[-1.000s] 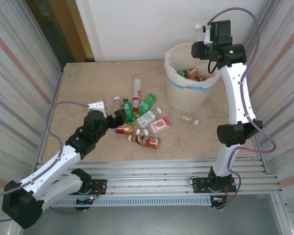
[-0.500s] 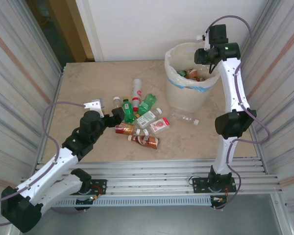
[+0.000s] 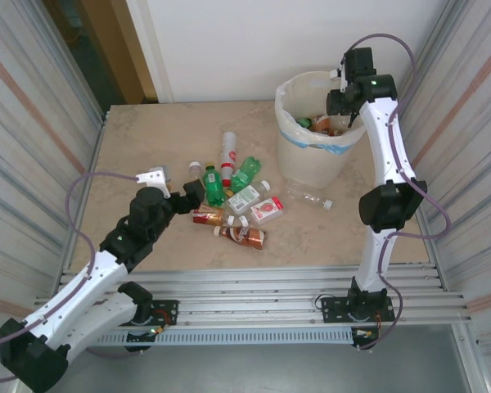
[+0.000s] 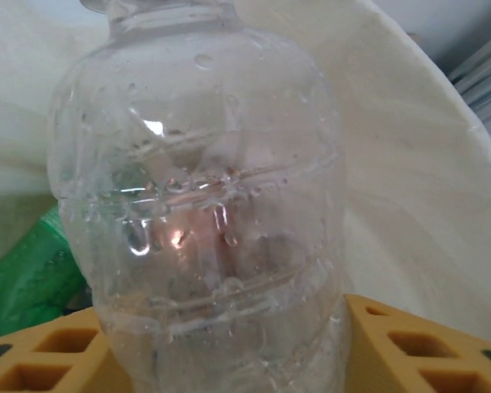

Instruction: Put the plastic bottles in the bin

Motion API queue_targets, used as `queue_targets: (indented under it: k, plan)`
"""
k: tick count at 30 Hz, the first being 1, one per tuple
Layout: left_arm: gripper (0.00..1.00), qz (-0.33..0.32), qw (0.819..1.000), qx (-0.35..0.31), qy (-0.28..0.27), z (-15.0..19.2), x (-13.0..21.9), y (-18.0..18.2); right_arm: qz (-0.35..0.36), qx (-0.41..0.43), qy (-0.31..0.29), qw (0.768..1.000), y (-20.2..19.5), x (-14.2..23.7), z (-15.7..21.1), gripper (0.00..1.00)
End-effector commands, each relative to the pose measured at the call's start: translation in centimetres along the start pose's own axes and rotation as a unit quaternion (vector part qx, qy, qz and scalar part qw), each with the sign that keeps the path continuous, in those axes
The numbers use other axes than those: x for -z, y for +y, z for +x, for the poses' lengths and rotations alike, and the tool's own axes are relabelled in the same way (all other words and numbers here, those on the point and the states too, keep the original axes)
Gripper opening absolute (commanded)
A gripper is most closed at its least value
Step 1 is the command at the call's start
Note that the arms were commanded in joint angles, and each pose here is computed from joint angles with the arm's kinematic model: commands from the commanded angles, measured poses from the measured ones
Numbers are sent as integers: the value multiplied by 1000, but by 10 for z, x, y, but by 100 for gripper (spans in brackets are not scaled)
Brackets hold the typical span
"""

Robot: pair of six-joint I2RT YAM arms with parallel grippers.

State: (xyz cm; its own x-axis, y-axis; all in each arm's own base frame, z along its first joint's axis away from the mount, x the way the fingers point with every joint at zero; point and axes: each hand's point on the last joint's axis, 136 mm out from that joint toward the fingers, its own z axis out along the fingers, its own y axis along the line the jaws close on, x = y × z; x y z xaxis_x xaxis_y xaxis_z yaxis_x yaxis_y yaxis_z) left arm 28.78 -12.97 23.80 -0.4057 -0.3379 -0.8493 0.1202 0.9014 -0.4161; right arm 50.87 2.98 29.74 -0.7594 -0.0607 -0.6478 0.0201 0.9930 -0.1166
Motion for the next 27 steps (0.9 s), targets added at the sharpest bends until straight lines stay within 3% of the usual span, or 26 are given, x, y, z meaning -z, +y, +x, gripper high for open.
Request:
queue_targets:
  k: [1, 4, 19, 27]
  plan:
    - [99, -2, 1000, -2, -22, -17, 8, -1, 20, 11, -28, 999, -9, 33, -7, 70]
    - [99, -1, 1000, 0, -23, -17, 9, -1, 20, 15, -35, 999, -8, 40, -9, 80]
    - [99, 3, 1000, 2, -17, -17, 16, -1, -5, 42, -114, 993, 27, 113, -23, 81]
    - [99, 2, 1000, 7, -15, -18, 23, 0, -37, 61, -158, 985, 73, 161, 3, 92]
